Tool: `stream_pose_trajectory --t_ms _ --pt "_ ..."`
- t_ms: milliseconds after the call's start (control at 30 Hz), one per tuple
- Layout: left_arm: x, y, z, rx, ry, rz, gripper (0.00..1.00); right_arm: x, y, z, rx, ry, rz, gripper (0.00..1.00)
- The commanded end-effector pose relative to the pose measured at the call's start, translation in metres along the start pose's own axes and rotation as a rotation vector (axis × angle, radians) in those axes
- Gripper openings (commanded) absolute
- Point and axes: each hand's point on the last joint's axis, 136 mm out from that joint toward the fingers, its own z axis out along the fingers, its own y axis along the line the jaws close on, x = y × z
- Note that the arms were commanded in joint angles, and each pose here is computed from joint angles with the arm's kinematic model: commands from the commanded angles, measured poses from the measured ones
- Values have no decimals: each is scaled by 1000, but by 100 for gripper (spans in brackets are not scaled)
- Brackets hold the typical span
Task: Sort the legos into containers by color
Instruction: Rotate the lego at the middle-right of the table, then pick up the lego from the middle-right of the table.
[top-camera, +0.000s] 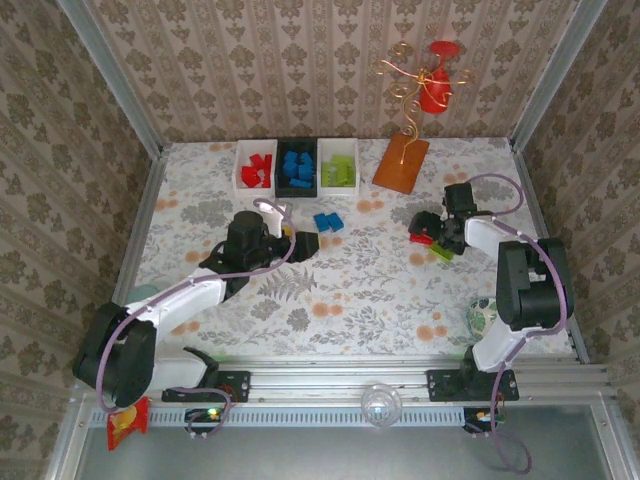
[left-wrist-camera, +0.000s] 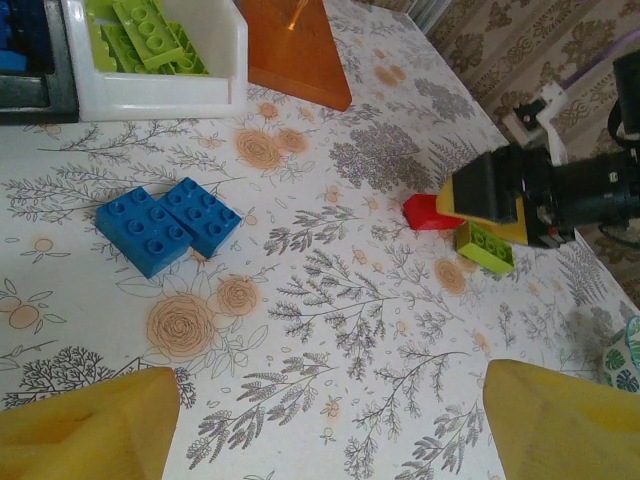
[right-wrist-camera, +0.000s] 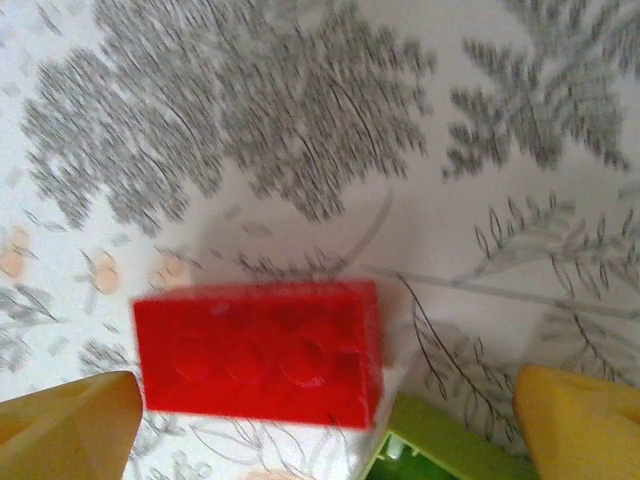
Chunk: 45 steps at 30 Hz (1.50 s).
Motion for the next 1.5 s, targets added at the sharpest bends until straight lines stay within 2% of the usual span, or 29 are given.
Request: stream_pose_trajectory --t_ms 0,167,300,467,867,900,967,1167,1267,1367,1467 --pt "-2 3 1 4 -14 11 81 22 -6 -5 -4 48 20 95" --pt "0 5 3 3 -10 4 81 45 -11 -9 54 73 -33 90" --pt "0 6 3 1 -10 2 81 60 -15 -12 156 80 -104 82" --pt "-3 7 1 3 -18 0 81 63 -16 -17 247 64 -157 74" --pt "-5 9 -5 -4 -34 -6 81 60 -19 -15 284 64 -151 61" --pt "-5 9 -6 -2 -34 -6 81 59 -17 -15 271 61 -152 49" --pt "-5 9 -6 -2 -35 -8 81 58 -15 -14 262 47 -151 39" --pt "-4 10 -6 -4 -32 -10 81 58 -12 -10 248 54 -155 33" --pt "-5 12 -6 -8 -35 -9 81 51 -3 -22 227 5 -189 33" --pt "-5 14 -7 -19 -39 -11 81 39 32 -46 145 -124 -277 33" --pt "-7 19 -9 -35 -51 -12 81 26 93 -63 -96 -230 -308 33"
